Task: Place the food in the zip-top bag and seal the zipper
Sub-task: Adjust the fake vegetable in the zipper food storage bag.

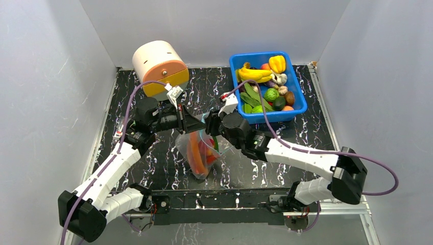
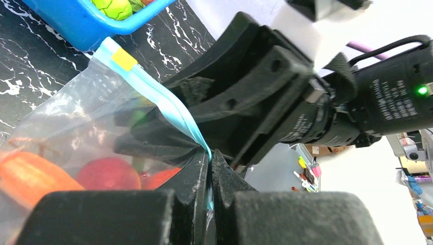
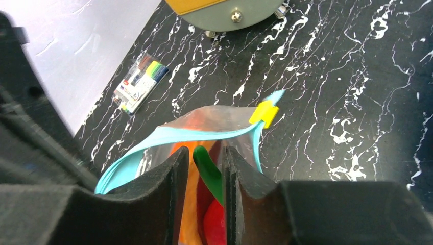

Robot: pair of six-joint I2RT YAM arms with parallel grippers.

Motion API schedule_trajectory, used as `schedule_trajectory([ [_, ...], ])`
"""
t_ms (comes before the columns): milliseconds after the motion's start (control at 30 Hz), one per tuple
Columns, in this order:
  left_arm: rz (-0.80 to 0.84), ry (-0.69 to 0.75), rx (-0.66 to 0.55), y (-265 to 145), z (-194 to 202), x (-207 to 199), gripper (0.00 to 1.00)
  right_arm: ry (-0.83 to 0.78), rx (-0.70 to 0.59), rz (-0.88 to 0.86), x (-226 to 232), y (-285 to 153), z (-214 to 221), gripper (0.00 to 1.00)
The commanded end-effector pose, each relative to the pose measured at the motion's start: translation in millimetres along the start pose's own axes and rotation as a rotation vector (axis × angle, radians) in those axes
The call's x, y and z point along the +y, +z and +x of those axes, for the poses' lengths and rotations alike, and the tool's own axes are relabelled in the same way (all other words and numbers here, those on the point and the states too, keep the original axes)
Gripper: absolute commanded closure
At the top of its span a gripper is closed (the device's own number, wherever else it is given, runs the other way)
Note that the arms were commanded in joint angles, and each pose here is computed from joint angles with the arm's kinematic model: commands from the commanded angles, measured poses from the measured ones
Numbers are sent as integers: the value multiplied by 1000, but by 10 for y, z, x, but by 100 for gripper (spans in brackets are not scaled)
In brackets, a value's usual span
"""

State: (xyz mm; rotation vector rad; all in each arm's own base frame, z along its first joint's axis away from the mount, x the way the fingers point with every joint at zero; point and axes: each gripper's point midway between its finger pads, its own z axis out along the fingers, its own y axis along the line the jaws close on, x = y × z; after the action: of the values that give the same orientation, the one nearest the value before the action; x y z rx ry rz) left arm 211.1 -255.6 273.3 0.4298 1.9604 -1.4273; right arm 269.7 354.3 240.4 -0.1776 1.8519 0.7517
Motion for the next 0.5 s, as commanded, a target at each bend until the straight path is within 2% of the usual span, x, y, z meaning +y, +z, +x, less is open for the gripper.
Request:
schedule_trajectory([
  [0, 34, 73, -53, -28, -139, -151, 100, -43, -28, -101, 162, -269, -294, 68],
  [100, 25, 72, -66, -27, -168, -143, 100, -62, -21, -124, 165, -373, -378, 62],
  [300, 8, 69, -77, -33, -193, -133, 100, -85, 6, -166, 206, -559, -447, 68],
  [467, -13, 63, -86, -29, -211, -95, 100, -69, 50, -174, 199, -706, -426, 64],
])
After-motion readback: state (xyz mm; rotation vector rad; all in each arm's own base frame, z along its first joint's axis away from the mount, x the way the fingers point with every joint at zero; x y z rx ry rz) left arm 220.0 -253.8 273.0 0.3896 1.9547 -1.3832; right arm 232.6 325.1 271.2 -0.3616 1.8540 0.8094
